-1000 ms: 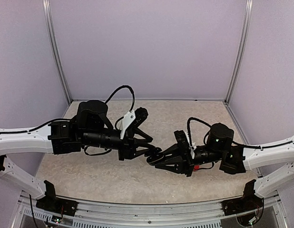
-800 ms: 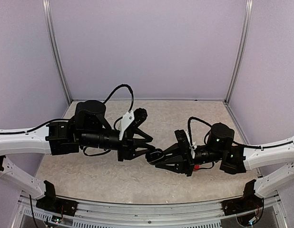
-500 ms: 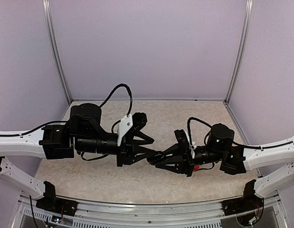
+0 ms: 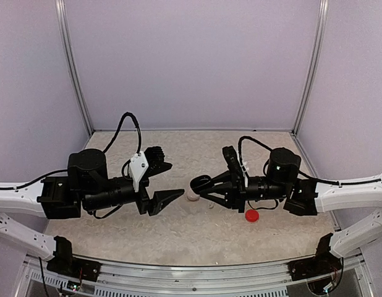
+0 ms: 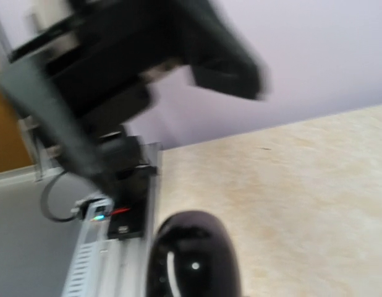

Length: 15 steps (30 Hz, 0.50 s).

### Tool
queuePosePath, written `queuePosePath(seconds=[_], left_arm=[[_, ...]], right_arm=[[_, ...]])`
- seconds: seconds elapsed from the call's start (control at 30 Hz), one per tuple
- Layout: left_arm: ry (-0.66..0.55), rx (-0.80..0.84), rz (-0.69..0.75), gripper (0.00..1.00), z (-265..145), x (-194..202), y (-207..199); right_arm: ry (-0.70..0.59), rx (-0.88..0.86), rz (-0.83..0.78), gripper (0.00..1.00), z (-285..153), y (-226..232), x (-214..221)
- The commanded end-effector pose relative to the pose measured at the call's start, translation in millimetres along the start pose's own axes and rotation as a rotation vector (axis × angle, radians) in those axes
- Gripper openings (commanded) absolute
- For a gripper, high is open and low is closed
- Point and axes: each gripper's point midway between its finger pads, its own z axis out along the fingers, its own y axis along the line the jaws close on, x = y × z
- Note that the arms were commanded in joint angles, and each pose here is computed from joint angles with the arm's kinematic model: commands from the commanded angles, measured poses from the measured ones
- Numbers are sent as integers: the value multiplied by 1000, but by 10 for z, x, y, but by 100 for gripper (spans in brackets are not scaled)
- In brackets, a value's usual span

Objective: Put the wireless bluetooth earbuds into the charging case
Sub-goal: Close the charging case with the earbuds inside, then place the charging case with the earbuds at the center of the board.

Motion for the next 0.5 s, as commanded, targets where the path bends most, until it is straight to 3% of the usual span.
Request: queuePosePath(seconds=[0.0,0.2,0.47], left_arm=[[-53,-195,-39,78,-80,-91,352],[-57,-397,-149,99,-119,25,695],[-102,-498,-322,99,-236,180,1027]], right_arm=[[66,160,90,0,-43,-578,-15],[126,351,192,0,-152,-1505,57],[173,487,301,0,-147,-2615,228]])
